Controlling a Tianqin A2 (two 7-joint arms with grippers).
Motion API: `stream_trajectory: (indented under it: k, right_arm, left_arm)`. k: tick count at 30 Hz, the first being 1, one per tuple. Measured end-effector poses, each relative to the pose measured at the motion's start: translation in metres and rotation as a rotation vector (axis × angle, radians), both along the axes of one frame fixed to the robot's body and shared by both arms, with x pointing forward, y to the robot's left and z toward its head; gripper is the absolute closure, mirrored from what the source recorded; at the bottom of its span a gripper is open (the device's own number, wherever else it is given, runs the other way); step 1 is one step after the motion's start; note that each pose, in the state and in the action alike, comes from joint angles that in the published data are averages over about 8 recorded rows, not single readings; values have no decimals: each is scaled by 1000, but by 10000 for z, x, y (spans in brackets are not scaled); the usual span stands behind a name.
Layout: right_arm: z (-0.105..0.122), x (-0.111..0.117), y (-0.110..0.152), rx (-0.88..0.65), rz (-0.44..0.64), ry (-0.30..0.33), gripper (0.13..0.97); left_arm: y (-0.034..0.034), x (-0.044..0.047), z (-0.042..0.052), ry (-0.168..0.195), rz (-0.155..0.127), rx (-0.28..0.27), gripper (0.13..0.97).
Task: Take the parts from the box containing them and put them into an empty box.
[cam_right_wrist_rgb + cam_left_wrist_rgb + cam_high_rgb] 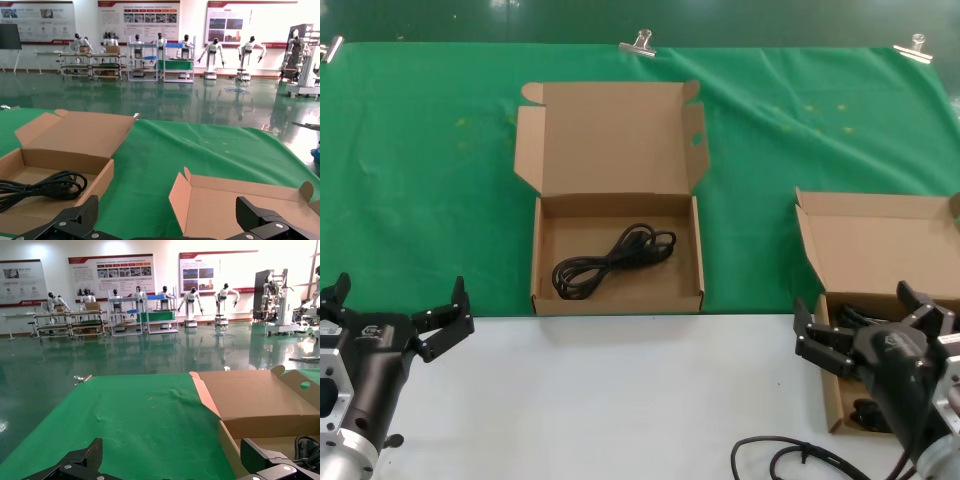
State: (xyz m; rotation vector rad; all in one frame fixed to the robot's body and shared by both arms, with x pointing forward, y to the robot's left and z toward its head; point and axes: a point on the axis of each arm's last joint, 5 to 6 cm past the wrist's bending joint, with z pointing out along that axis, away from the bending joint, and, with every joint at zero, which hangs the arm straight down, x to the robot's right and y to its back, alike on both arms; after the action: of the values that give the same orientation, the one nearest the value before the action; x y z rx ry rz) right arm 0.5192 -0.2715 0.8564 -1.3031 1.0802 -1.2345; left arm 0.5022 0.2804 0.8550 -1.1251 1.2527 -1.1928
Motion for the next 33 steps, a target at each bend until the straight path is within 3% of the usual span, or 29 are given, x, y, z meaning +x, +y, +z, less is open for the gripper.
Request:
stream_trajectory:
  k: [33]
  right_arm:
    - [0,0,0,0,0,0,130]
  left_arm:
    - [0,0,0,0,0,0,132]
